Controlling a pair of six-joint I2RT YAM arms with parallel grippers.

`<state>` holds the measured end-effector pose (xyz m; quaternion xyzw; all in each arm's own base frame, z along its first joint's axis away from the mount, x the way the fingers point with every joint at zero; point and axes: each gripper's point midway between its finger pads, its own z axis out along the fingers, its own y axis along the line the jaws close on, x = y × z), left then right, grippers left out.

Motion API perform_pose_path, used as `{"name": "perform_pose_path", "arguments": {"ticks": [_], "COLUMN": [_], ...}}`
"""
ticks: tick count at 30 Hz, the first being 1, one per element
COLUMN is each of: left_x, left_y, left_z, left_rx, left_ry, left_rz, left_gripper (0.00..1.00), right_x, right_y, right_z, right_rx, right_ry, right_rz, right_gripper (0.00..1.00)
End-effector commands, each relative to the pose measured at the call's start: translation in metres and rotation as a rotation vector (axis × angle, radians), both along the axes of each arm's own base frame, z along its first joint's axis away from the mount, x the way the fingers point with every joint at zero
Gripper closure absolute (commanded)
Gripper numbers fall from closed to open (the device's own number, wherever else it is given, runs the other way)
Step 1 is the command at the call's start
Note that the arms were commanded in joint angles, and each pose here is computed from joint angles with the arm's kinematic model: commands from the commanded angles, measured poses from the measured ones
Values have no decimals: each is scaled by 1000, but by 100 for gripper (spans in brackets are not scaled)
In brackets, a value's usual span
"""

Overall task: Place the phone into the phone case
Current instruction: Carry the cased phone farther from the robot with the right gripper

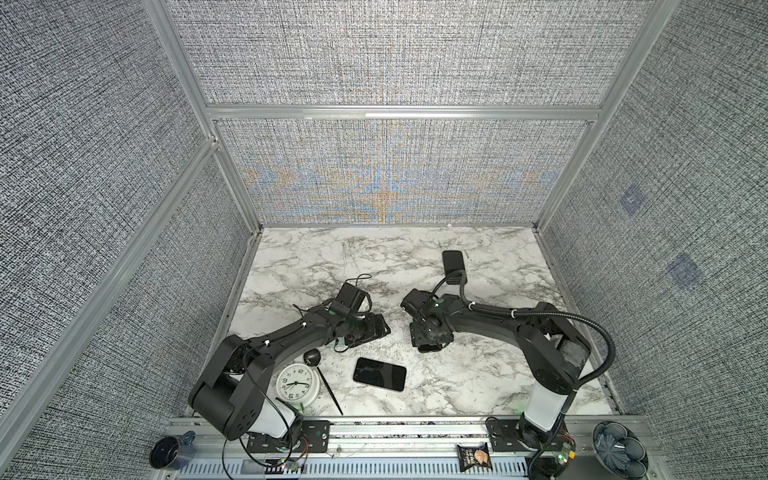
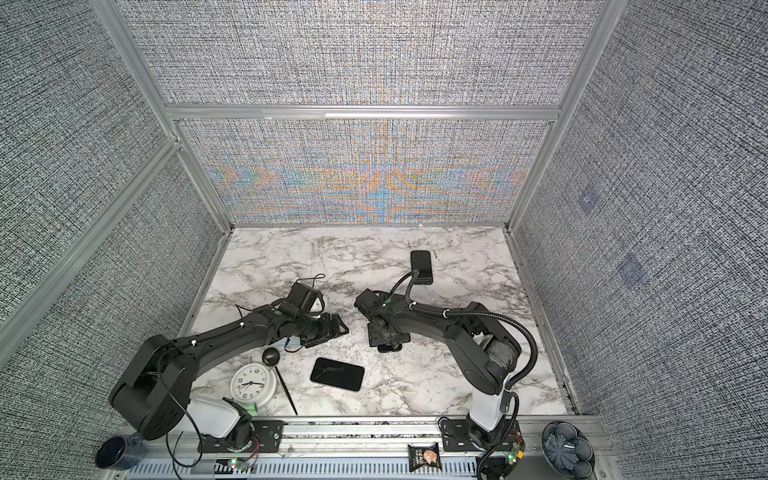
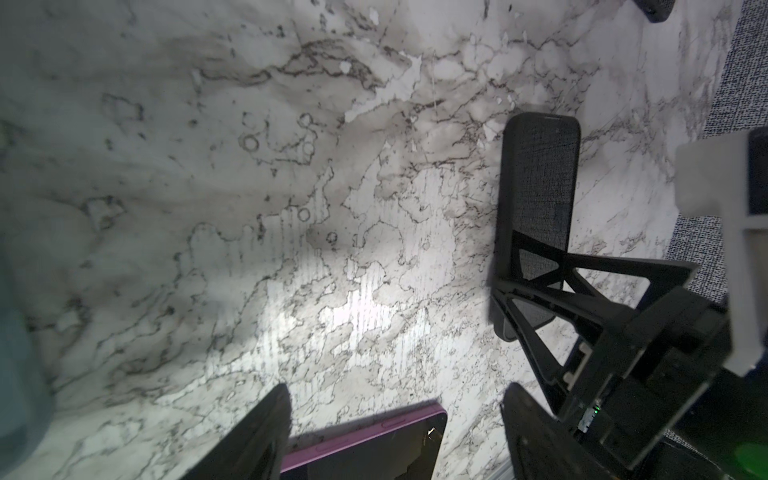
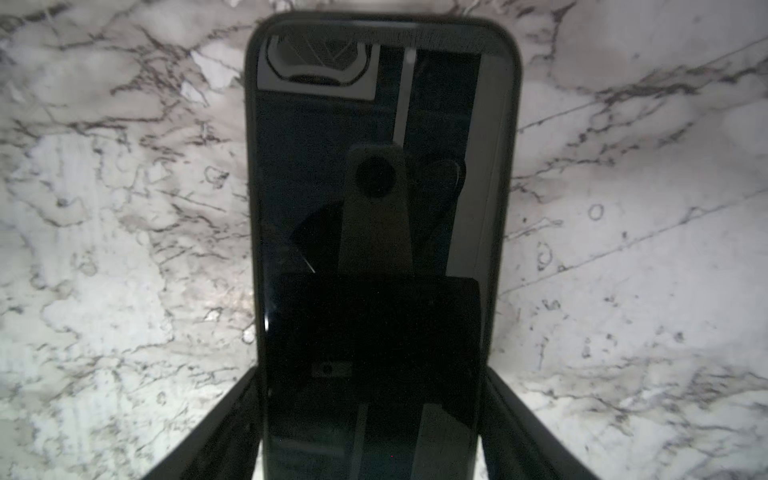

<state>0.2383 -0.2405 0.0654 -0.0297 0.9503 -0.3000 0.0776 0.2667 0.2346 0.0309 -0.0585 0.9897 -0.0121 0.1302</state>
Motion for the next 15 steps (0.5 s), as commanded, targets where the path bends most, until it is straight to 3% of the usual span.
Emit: {"name": "perform_pose_path", "arguments": {"ticks": [1,15], "left_x": [7,50], "left_y": [2,2], "left_z": [2,17], "left_rx": [20,90], "left_ry": [-20,-18], "left_rz": [-4,-33], "left_gripper": [19,19], "right_x": [12,115], "right_y": [-3,-23], "right_z": [10,33], "right_rx": [-3,22], "right_ry": [-31,-93], "right_rz": [0,-58], "right_gripper": [30,32]}}
